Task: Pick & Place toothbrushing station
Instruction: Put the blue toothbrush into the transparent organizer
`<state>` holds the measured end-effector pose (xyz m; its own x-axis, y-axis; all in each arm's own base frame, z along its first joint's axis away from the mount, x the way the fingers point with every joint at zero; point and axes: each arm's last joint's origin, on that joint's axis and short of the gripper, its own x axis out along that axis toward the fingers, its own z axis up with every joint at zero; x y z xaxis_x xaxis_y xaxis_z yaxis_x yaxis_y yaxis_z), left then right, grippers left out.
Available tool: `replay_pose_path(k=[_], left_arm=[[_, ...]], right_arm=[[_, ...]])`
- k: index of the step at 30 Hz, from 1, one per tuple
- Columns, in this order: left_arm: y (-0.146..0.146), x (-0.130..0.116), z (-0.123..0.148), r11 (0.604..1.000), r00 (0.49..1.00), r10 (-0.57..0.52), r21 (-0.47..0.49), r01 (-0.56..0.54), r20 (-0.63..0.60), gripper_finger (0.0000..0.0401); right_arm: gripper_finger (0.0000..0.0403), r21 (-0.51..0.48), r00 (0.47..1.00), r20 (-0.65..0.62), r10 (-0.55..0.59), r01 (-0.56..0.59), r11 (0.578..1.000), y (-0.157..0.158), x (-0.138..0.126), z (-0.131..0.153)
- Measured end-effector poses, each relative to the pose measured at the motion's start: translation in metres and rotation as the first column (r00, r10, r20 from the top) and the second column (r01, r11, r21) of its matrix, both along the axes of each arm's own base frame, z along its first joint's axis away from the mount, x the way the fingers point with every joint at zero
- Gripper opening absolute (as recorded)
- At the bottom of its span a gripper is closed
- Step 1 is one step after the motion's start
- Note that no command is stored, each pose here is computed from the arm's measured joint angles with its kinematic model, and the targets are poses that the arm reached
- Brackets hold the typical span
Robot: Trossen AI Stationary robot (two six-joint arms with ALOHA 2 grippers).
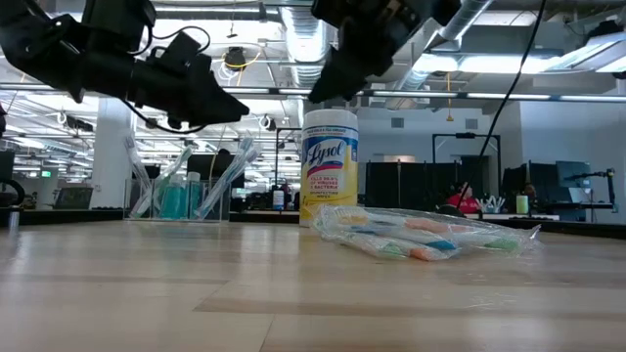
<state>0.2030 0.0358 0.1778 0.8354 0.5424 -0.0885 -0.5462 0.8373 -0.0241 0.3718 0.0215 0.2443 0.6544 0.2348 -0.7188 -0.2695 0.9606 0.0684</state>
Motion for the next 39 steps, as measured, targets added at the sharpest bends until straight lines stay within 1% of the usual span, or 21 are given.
replay_pose_path(k=[4,6,11,16,20,23,29,32,34,36,39], left_arm=[[-0.012,0.002,0.000,0.998,0.998,-0.056,0.000,0.056,0.000,0.0175],[-0.017,0.002,0.000,0.997,0.997,-0.082,0.000,0.082,0.000,0.0175],[-0.027,0.003,0.000,0.991,0.991,-0.132,0.000,0.132,0.000,0.0175],[-0.033,0.003,0.000,0.987,0.987,-0.162,0.000,0.162,0.000,0.0172],[-0.038,0.003,0.000,0.983,0.983,-0.182,0.000,0.182,0.000,0.0172],[-0.039,0.003,0.000,0.982,0.982,-0.191,0.000,0.191,0.000,0.0172],[-0.042,0.003,0.000,0.979,0.979,-0.202,0.000,0.202,0.000,0.0172],[-0.042,0.003,0.000,0.980,0.980,-0.201,-0.005,0.201,0.004,0.0172],[-0.042,0.003,0.000,0.980,0.980,-0.200,-0.018,0.200,0.012,0.0172],[-0.042,0.003,0.000,0.980,0.980,-0.200,-0.019,0.200,0.013,0.0172],[-0.042,0.003,0.000,0.980,0.980,-0.200,-0.019,0.200,0.011,0.0172]], right_arm=[[0.0056,0.013,0.996,-0.088,-0.004,0.005,1.000,0.006,-0.006,-0.005],[0.0056,0.025,0.994,-0.112,-0.014,0.017,1.000,0.008,-0.008,-0.008],[0.0056,0.057,0.988,-0.136,-0.073,0.081,0.995,0.008,-0.015,-0.031],[0.0056,0.053,0.972,-0.144,-0.185,0.194,0.980,0.004,-0.021,-0.052],[0.0056,0.040,0.960,-0.149,-0.237,0.246,0.969,0.003,-0.025,-0.061],[0.0056,0.025,0.947,-0.157,-0.282,0.289,0.957,0.002,-0.026,-0.062],[0.0056,0.016,0.944,-0.154,-0.293,0.299,0.954,0.002,-0.026,-0.062],[0.0056,0.020,0.936,-0.182,-0.301,0.309,0.951,0.002,-0.019,-0.078],[0.0056,0.001,0.923,-0.246,-0.297,0.306,0.952,0.003,-0.021,-0.092],[0.0056,0.004,0.924,-0.241,-0.296,0.306,0.952,0.003,-0.012,-0.101],[0.0056,-0.007,0.915,-0.273,-0.299,0.309,0.951,0.003,-0.009,-0.110]])
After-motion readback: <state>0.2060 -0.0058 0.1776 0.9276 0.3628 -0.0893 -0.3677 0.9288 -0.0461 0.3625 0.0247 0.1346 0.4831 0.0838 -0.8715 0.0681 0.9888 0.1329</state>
